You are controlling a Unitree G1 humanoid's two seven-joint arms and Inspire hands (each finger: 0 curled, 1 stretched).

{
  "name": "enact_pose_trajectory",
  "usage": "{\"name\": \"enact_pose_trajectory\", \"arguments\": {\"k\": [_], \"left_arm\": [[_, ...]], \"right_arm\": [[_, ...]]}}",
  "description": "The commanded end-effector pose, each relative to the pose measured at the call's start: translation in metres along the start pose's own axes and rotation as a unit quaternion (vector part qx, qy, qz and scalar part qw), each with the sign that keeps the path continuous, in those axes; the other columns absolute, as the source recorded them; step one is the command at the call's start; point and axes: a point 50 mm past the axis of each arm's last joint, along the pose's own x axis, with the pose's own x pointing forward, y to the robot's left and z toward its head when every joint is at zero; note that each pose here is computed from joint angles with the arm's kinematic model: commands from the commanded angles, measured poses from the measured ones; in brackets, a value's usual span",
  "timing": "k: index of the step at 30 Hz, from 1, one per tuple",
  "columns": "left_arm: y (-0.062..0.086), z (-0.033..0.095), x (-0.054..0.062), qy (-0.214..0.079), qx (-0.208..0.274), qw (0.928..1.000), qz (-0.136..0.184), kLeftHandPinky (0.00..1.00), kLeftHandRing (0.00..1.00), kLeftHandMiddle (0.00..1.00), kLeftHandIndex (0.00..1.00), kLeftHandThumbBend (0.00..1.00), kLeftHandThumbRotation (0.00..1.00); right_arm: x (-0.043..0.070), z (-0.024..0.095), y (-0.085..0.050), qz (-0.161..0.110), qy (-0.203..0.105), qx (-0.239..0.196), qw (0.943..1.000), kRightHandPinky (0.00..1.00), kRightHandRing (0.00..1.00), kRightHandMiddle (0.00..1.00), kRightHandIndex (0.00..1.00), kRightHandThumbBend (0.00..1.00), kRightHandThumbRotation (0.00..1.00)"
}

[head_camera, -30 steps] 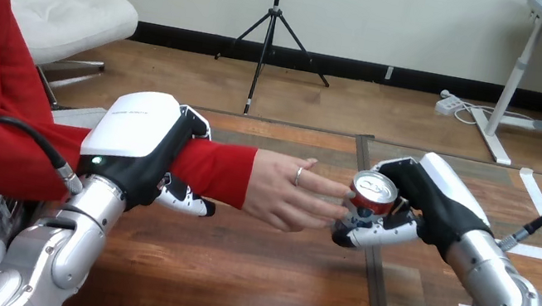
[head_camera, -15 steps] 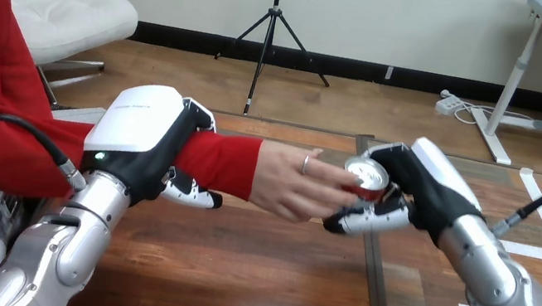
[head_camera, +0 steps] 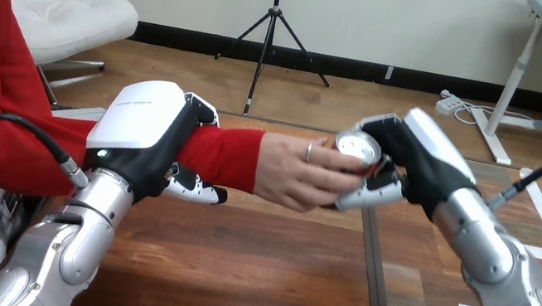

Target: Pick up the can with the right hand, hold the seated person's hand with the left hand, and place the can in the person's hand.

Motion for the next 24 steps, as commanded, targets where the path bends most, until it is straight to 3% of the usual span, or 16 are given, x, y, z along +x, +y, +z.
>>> {"name": "enact_pose_trajectory", "arguments": {"k": [1, 24], "left_arm": [[0.072, 0.069, 0.030, -0.147, -0.031, 0.9752, 0.163, 0.20, 0.25, 0.31, 0.32, 0.76, 0.00], [0.069, 0.069, 0.032, -0.146, -0.049, 0.9733, 0.170, 0.20, 0.25, 0.31, 0.32, 0.76, 0.00]], "right_arm": [[0.020, 0.072, -0.043, -0.058, -0.120, -0.030, 0.9907, 0.33, 0.38, 0.44, 0.44, 0.70, 0.00], [0.018, 0.091, -0.034, -0.033, -0.149, -0.023, 0.9880, 0.30, 0.35, 0.42, 0.44, 0.71, 0.00]]}}
